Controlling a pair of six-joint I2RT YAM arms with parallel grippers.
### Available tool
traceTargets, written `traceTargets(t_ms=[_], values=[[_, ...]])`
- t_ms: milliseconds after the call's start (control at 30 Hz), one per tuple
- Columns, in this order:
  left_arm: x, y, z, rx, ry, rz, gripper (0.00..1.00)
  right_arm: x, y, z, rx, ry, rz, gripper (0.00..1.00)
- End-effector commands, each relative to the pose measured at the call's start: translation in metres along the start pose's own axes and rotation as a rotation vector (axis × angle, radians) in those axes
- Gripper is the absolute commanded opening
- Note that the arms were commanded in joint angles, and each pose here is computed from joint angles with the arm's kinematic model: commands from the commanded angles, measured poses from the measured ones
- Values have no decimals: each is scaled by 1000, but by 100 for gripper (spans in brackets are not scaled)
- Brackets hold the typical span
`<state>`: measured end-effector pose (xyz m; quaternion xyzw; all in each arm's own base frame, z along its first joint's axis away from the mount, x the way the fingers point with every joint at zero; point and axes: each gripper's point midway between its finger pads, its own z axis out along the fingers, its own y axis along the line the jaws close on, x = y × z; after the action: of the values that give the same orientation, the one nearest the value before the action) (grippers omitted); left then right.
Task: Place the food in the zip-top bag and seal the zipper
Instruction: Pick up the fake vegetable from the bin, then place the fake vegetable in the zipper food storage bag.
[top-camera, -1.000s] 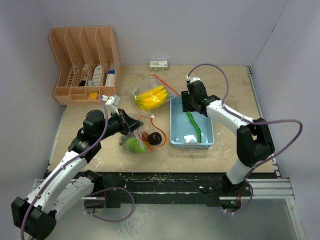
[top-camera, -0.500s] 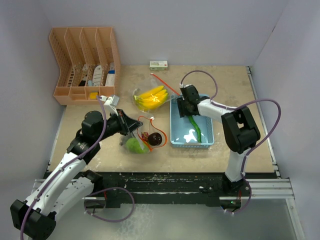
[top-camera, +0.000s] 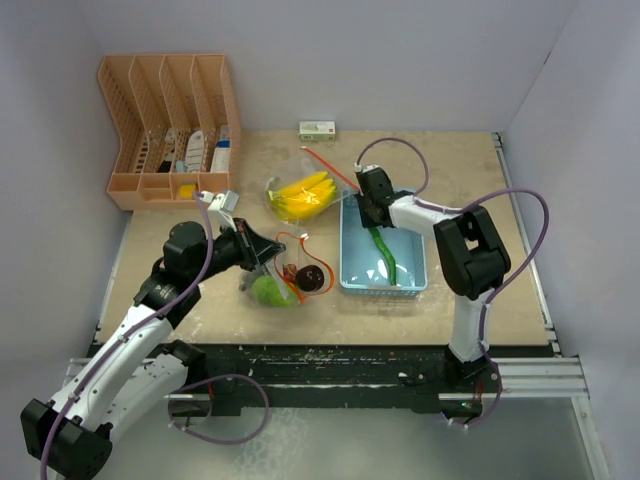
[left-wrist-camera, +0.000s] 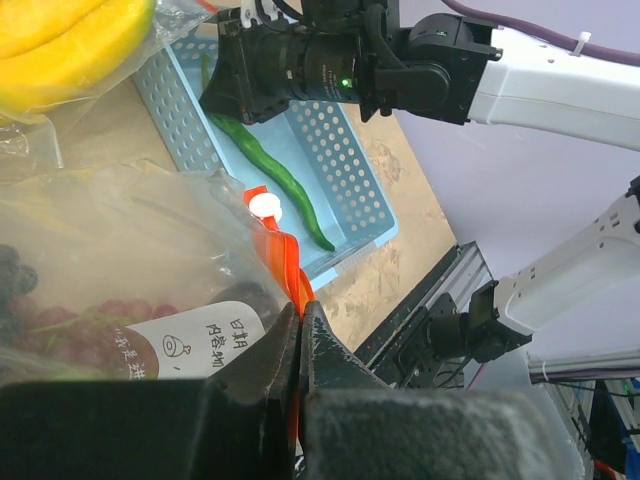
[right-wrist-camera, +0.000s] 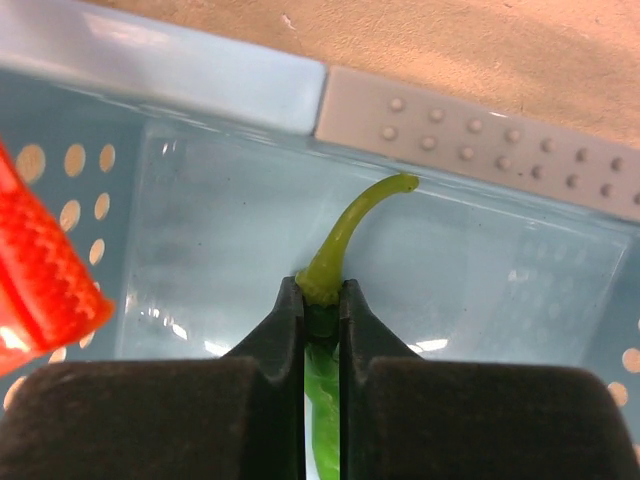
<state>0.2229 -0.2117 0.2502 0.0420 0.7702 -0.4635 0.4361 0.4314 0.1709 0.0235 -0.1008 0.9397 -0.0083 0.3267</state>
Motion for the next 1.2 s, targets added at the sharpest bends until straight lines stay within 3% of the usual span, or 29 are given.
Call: traceTargets(t_ms=[0,133,367,767,933,1167], values=[[-17,-16,-2,48,-53,47,0,5,-17,-14,82,21,12,0],[-17,-15,-2,44,-51,47,0,-25,-25,-61,78,-88,50,0],[-17,-14,0,39,-49,45,0,-95,-26,-176,-60,-438,119,0],[-22,-18,2,47,-52,16,0,-126,3,-363,-480,-1067,225,0],[-18,-17,5,50,-41,-18,0,-129,13,-402,-515,-1250,333,0],[-17,-15,5,40,-41,-37,0,-141,55,-411,-565,-1331,430,0]])
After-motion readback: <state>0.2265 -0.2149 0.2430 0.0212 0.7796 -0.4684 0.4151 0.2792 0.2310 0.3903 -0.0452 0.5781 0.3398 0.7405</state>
